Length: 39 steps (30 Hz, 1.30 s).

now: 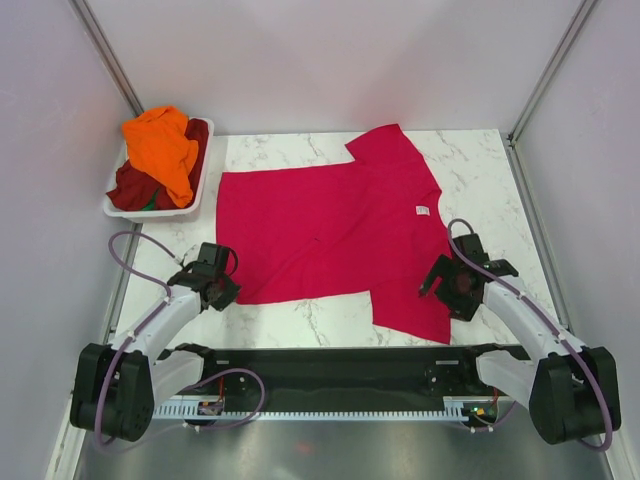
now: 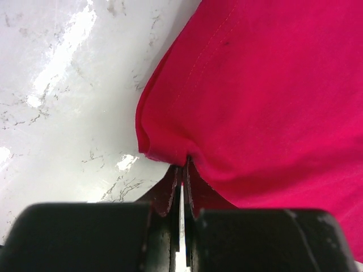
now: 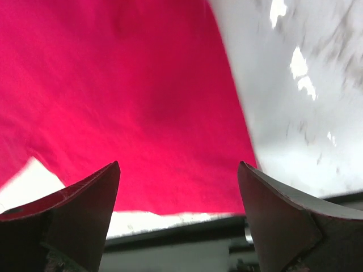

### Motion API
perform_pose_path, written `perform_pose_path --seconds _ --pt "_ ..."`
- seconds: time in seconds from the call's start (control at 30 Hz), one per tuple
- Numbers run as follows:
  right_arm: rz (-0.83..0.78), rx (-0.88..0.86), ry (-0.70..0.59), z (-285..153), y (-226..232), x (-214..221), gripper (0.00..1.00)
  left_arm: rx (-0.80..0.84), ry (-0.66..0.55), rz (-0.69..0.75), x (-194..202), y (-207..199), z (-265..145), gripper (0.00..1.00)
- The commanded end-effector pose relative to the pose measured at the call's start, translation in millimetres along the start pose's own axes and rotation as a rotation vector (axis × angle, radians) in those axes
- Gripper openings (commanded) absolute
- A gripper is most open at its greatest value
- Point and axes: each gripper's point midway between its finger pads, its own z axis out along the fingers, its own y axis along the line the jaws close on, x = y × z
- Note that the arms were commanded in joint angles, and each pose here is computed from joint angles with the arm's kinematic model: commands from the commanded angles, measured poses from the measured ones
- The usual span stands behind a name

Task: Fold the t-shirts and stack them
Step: Flatten the tshirt out

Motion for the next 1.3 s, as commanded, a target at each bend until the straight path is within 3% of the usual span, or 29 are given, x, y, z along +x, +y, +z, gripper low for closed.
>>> perform_pose_path --seconds 0.0,0.27,0.43,0.63,0.77,0.87,1.03,1.1,1.27 --pt "-0.006 0.004 0.209 -13.8 -7.9 49.8 0.92 0.028 -0.038 0.022 -7.4 -5.1 0.2 0.02" --pt "-0.107 0.05 0.214 -7.7 -23.9 69.0 0.84 0.038 -0.038 0.026 -8.1 -7.7 0.1 0.02" --pt "-0.099 0.016 0.151 3.2 -19.3 63.3 0.75 0.04 -0.04 0.027 -8.9 -8.7 0.3 0.02" --pt "-0.072 0.005 0.172 27.7 -24.4 75.5 0.59 0.034 -0.03 0.034 -7.4 -8.6 2.1 0.02" --pt "-0.08 -0.045 0.145 24.1 -14.1 69.8 0.22 0.038 -0.033 0.035 -8.4 -9.9 1.4 0.02" --pt "-0.1 -0.073 0.12 16.9 -7.5 63.2 0.01 0.043 -0.035 0.035 -8.3 -9.8 0.8 0.02" --pt "-0.109 -0.077 0.069 -7.5 1.3 46.1 0.0 0.143 0.028 0.031 1.8 -24.7 -11.9 0.02" --pt "-0.108 -0.103 -0.032 -30.7 14.2 21.2 0.0 0.192 0.055 0.025 4.9 -33.0 -20.9 0.02" --pt "-0.113 -0.065 -0.13 -69.3 6.8 1.0 0.0 0.214 0.058 0.04 1.8 -36.4 -36.8 0.02"
